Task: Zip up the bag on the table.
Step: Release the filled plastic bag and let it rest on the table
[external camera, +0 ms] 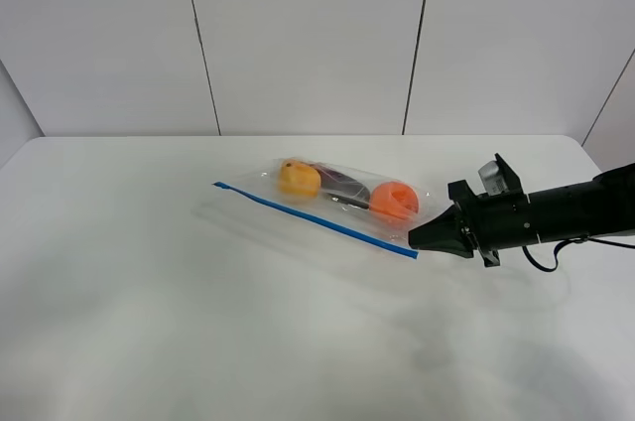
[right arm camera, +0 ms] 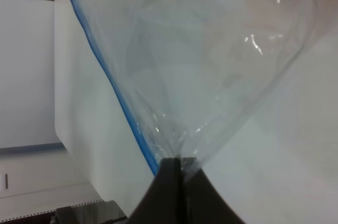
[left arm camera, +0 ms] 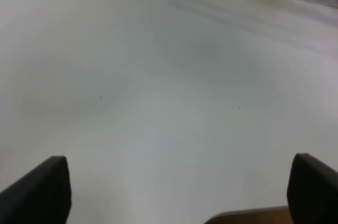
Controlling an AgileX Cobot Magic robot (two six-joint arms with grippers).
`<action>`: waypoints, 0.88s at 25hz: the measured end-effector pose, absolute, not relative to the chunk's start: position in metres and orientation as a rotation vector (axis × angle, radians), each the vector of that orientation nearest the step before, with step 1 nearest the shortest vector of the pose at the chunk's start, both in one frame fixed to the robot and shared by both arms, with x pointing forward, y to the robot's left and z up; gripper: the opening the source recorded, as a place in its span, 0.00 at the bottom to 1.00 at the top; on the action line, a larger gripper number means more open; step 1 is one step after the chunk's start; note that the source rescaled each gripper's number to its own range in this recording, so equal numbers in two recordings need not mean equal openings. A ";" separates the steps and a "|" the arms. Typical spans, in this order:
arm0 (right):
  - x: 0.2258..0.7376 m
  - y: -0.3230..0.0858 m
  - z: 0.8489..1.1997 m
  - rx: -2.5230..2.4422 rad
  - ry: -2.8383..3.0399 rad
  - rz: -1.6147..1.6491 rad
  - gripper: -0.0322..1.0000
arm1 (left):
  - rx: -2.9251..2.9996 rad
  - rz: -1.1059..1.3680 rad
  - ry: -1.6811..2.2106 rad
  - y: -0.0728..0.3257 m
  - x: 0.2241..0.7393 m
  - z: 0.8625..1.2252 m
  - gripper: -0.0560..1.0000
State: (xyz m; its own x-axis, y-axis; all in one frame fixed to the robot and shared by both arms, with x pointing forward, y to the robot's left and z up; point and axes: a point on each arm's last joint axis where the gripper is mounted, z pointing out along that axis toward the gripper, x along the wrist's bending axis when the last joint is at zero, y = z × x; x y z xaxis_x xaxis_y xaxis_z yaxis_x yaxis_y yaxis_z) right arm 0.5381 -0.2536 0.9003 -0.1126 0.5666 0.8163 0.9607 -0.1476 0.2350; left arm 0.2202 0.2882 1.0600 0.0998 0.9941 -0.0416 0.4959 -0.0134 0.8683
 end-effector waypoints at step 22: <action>0.545 -0.252 0.907 -1.749 -1.562 -1.276 0.98 | 1.615 0.825 1.497 0.288 0.220 1.060 1.00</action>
